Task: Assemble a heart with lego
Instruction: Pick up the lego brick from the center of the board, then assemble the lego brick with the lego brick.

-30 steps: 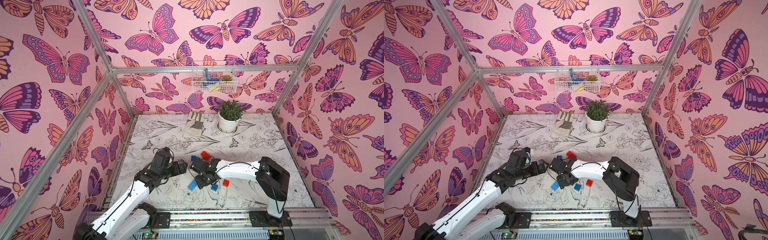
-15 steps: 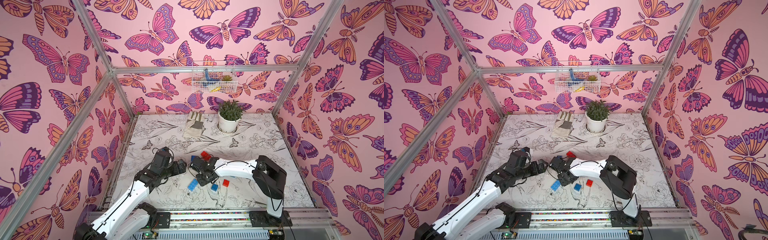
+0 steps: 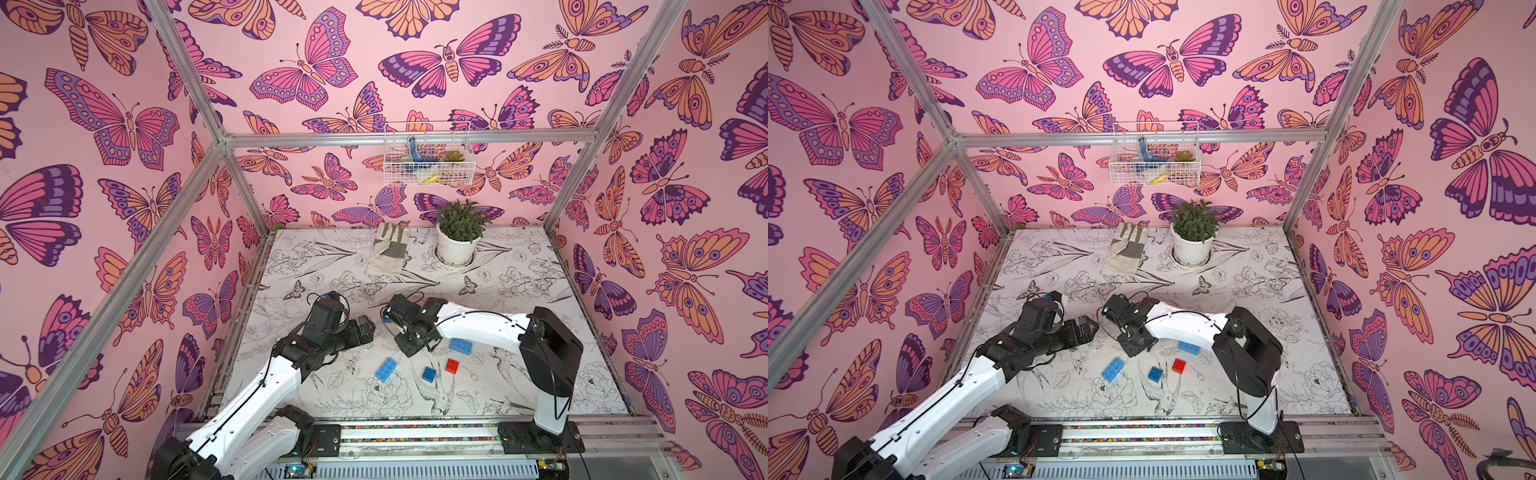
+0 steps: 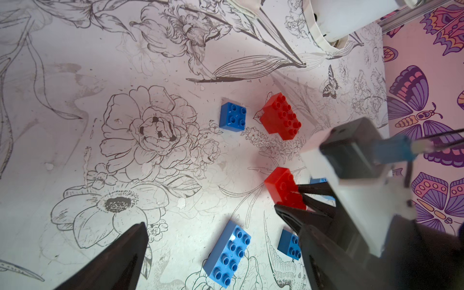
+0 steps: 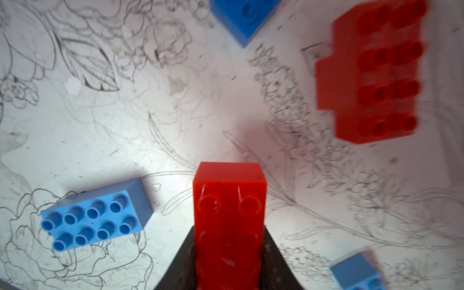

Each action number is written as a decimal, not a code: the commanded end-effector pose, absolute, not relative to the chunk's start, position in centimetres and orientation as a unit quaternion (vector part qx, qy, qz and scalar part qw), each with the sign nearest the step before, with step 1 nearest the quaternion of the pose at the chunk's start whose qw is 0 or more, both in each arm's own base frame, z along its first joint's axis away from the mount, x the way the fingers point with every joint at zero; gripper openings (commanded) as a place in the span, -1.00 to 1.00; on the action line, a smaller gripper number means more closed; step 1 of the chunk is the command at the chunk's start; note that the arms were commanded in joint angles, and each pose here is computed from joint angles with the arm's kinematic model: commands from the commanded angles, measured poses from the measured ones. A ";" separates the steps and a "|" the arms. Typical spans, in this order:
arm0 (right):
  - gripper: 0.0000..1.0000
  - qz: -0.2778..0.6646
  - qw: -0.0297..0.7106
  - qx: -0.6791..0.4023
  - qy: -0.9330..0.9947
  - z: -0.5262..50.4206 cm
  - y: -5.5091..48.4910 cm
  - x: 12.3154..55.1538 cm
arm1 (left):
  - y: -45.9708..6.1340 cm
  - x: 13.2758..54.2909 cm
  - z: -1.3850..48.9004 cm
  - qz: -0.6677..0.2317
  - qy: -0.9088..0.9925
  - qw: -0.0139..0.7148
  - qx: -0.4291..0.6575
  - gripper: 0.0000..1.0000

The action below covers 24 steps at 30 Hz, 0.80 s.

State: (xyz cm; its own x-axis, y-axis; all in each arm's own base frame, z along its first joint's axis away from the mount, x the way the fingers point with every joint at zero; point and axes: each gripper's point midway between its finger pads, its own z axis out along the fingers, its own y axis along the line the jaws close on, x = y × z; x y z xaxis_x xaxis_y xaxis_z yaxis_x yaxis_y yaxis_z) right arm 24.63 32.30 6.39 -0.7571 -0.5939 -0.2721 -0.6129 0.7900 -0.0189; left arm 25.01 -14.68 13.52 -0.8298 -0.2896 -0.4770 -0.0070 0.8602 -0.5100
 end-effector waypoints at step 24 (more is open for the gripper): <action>-0.91 0.041 0.098 -0.424 0.900 8.0 32.3 34.9 | -17.4 29.7 17.4 -0.308 0.893 0.317 -0.085 1.00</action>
State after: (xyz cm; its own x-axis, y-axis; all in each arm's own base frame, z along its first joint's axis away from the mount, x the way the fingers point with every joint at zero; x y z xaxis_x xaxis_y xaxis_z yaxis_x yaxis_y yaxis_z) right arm 34.92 32.42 7.48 -0.6394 -0.7331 -0.2320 -0.7497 0.6614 -0.0237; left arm 29.28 -17.31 16.06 -0.8009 -0.3266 -0.5018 0.0331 0.8127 -0.5818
